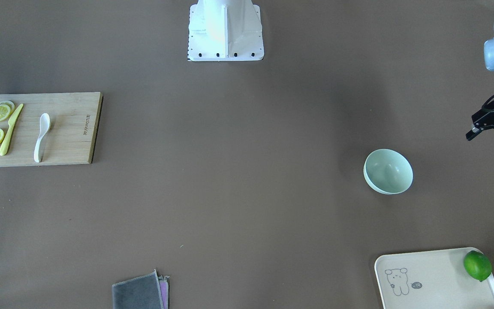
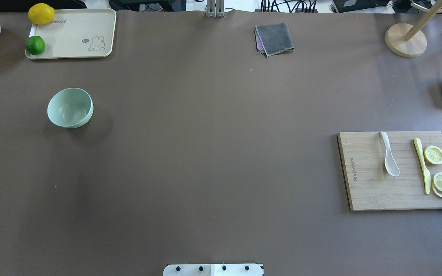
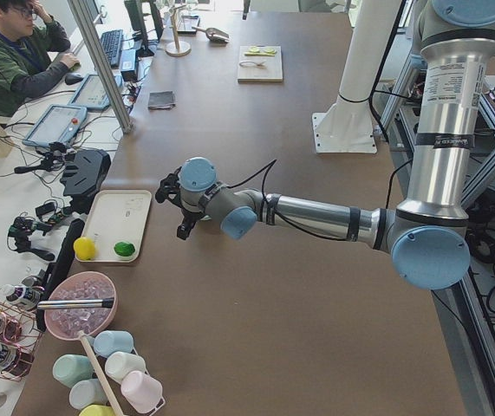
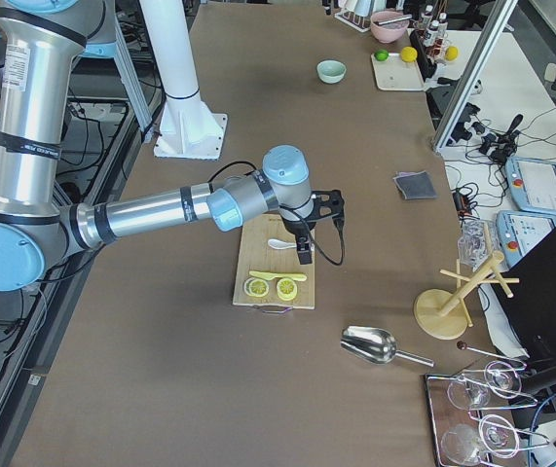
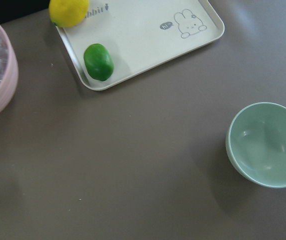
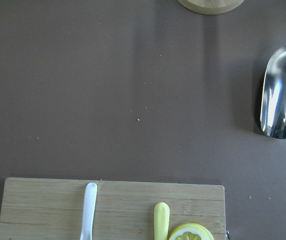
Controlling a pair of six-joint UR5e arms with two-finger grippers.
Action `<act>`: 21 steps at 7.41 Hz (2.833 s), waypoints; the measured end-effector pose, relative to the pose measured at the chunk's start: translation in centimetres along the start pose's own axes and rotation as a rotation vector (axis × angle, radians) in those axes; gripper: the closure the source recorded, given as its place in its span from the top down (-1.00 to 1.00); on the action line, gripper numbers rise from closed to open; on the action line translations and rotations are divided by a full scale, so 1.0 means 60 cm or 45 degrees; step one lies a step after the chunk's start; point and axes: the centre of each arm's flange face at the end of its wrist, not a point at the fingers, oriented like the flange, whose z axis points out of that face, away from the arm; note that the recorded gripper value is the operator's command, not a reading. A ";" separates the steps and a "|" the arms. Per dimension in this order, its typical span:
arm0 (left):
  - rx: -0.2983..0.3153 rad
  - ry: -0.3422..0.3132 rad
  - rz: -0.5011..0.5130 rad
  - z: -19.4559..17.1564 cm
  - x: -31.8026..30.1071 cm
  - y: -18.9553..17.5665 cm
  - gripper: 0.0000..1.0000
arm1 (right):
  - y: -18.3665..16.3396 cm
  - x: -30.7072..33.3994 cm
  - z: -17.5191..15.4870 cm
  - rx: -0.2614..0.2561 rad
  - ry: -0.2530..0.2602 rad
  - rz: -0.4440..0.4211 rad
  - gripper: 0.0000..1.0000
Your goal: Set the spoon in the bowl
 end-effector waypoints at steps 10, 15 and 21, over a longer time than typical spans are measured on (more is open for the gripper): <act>-0.030 0.006 0.062 0.250 0.134 -0.025 0.58 | 0.007 -0.033 0.071 0.043 -0.040 0.008 0.97; 0.014 0.023 0.052 0.272 0.160 -0.027 -1.00 | 0.007 -0.036 0.067 0.048 -0.044 0.006 0.97; 0.107 0.234 -0.260 0.251 0.416 -0.119 -1.00 | 0.009 -0.036 0.065 0.056 -0.054 -0.003 0.98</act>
